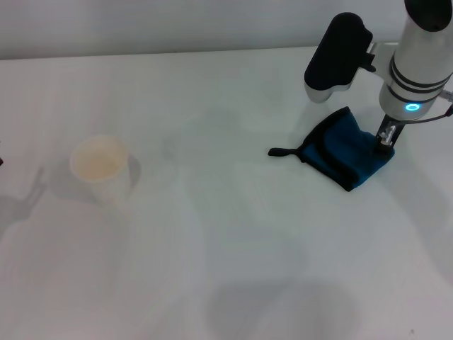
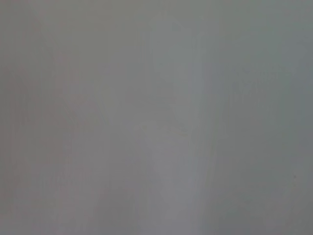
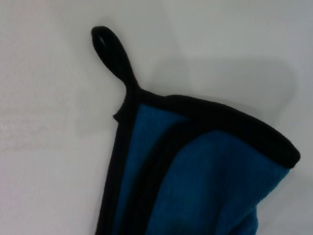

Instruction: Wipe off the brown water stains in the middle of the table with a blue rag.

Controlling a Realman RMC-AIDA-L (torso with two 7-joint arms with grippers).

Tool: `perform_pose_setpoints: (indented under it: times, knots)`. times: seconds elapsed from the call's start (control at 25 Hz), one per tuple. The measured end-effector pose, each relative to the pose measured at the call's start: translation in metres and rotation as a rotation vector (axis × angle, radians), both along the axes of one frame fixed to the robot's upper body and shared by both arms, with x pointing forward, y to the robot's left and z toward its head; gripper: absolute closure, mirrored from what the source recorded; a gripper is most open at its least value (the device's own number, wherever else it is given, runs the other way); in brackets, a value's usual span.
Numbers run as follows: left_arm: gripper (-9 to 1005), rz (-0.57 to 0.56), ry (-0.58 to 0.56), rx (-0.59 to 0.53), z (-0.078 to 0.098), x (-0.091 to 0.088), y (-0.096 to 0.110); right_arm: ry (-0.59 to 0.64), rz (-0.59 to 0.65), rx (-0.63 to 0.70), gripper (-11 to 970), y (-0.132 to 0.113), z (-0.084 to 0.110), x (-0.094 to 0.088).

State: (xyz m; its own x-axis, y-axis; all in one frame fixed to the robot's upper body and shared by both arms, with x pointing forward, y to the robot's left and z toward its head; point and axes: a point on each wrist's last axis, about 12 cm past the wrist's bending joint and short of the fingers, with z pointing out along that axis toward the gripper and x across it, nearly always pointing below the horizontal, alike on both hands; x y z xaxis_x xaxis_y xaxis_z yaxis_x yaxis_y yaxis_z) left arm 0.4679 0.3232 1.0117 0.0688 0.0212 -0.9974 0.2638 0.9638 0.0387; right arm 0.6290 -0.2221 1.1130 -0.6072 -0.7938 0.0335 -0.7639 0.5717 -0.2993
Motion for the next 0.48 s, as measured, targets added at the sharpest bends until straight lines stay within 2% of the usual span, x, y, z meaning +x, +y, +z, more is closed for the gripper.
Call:
perform_pose_setpoints:
  times: [0.2, 0.48]
  knots:
    - [118, 0.004, 0.0, 0.0, 0.0001, 0.0002, 0.0005, 0.0, 0.004, -0.004, 913, 0.001, 0.0015, 0.0003]
    - [119, 0.007, 0.009, 0.002, -0.0005, 0.0022, 0.0006, -0.038, 0.02, 0.015, 704, 0.0005, 0.0071, 0.0]
